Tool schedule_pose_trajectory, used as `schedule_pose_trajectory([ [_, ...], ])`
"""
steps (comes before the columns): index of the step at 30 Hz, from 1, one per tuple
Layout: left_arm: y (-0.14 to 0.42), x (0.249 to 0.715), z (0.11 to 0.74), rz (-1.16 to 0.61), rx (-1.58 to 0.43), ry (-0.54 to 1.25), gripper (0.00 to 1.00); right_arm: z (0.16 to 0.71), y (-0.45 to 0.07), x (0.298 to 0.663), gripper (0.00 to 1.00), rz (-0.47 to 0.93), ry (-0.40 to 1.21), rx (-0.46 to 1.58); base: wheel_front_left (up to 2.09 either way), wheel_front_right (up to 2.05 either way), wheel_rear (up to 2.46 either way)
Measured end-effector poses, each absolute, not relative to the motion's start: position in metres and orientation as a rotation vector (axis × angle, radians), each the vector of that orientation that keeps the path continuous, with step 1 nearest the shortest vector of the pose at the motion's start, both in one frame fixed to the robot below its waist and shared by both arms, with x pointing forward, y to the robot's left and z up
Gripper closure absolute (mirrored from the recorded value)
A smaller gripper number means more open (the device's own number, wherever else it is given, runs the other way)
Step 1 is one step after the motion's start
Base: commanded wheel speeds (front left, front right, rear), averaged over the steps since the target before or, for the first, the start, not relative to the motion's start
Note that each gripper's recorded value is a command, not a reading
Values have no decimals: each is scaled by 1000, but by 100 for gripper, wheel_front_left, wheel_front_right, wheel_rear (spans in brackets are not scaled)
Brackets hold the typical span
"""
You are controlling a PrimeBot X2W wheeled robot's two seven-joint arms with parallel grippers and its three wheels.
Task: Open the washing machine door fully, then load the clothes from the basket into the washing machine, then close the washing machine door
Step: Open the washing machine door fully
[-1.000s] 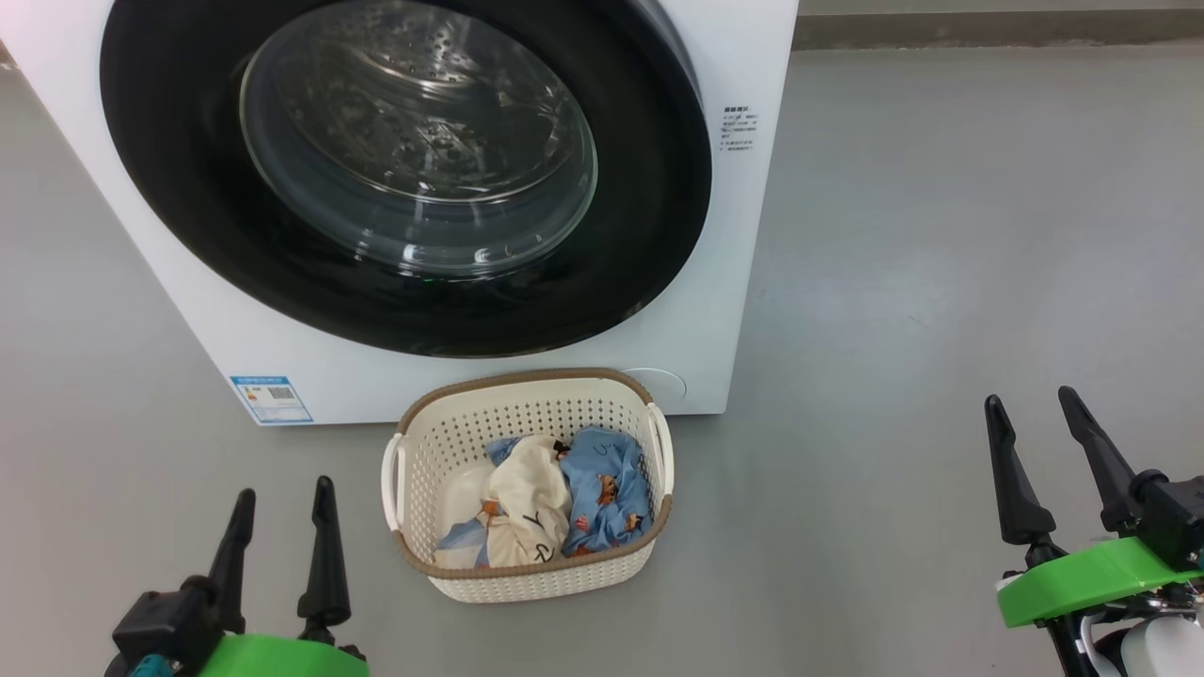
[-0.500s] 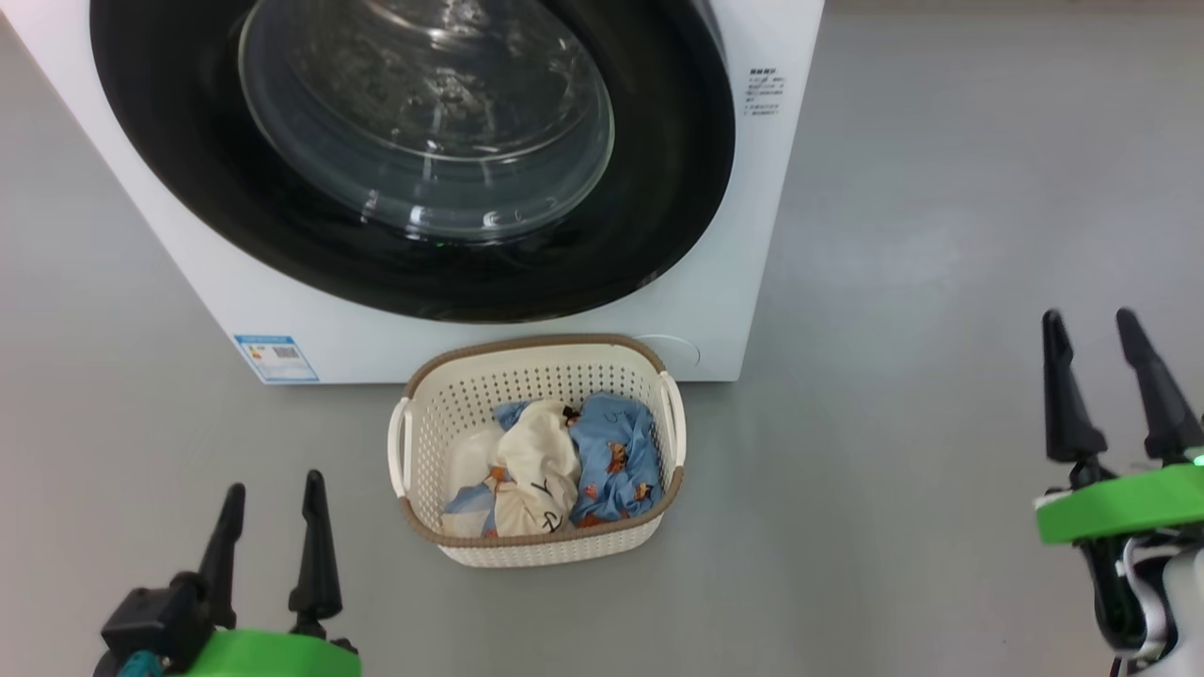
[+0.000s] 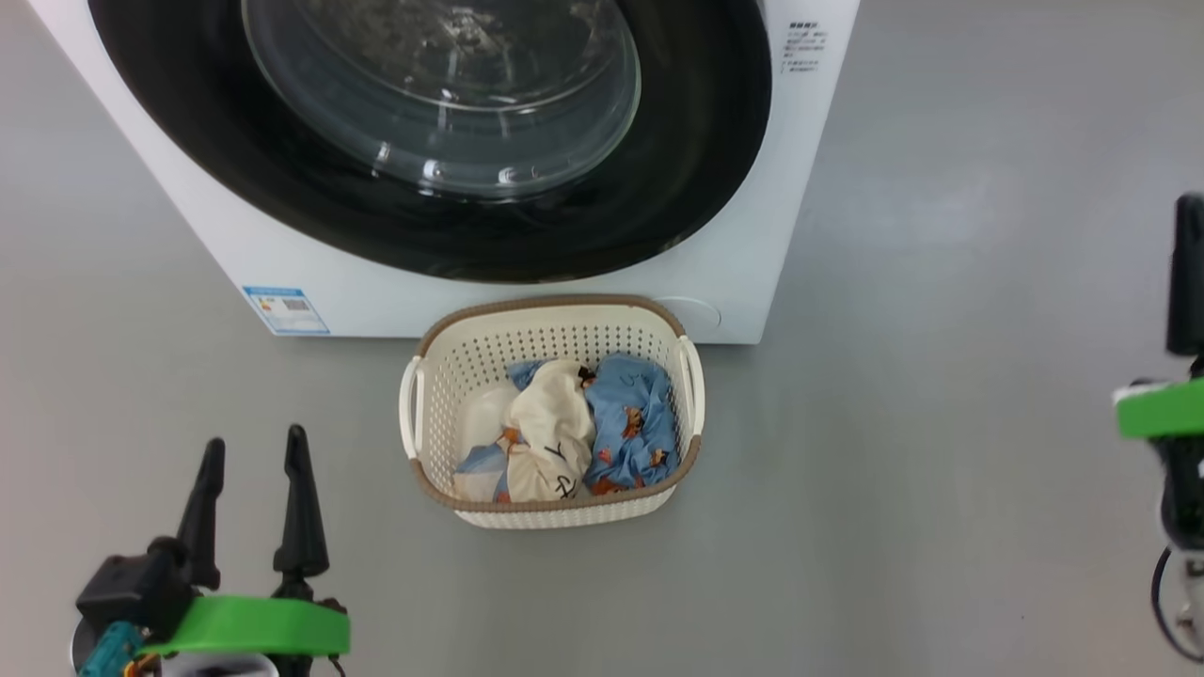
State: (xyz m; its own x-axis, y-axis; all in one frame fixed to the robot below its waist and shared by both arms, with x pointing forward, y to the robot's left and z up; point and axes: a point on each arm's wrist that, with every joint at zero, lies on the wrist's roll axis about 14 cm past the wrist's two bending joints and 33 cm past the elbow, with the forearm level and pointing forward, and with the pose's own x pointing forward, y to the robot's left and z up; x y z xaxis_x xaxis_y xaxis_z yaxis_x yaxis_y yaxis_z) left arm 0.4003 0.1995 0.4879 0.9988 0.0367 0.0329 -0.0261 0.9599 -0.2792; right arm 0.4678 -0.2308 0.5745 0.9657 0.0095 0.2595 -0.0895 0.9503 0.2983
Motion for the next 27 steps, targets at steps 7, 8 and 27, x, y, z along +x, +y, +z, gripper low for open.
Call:
schedule_pose_trajectory([
  [7,202,410,486,45,-287,-38,0,584,-236,495,100,66,-273,403,0,0,0],
  [8,203,411,486,46,-286,-38,0,584,-234,500,100,71,-271,428,0,0,0],
  [27,226,429,464,132,-296,3,0,564,-152,599,100,331,-20,864,0,0,0],
])
